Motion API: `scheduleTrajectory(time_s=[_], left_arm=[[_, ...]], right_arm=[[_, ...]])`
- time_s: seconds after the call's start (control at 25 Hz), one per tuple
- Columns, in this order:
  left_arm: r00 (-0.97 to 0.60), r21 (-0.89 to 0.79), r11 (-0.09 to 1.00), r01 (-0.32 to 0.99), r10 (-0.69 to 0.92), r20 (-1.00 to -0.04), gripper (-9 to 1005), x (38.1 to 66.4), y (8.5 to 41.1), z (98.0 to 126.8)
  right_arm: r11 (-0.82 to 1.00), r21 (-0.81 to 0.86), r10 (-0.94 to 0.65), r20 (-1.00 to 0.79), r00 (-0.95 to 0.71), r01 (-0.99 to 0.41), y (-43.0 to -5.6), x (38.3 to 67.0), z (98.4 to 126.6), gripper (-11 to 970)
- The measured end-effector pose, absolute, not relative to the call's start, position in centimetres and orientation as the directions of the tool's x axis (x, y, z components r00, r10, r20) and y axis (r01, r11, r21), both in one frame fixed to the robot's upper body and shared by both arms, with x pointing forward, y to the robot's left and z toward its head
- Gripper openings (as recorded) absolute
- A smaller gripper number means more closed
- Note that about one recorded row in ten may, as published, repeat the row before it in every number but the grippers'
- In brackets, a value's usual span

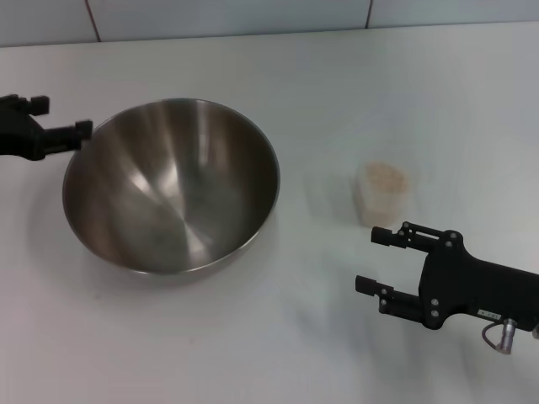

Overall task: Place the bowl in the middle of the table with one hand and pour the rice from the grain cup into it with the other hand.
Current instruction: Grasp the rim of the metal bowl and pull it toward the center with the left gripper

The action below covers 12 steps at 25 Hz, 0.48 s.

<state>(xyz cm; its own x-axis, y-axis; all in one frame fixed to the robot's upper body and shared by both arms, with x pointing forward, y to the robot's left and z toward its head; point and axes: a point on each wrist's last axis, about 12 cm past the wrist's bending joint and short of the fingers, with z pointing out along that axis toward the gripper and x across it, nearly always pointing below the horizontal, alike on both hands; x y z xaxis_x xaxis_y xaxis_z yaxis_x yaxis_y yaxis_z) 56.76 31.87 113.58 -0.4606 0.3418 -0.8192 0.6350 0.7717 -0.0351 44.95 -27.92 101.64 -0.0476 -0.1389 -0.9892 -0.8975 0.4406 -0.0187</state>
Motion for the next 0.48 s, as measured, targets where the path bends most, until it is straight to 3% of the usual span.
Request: scheduleTrajectory(time_s=[0.48], left_arm=[[-0.625,-0.04,0.775,0.63,0.476,-0.619,697,59.5,29.1,114.4]], right_arm=[[0.439,-0.023,-0.138,-0.989,-0.042,-0.898,-27.8,45.2,101.8,667]])
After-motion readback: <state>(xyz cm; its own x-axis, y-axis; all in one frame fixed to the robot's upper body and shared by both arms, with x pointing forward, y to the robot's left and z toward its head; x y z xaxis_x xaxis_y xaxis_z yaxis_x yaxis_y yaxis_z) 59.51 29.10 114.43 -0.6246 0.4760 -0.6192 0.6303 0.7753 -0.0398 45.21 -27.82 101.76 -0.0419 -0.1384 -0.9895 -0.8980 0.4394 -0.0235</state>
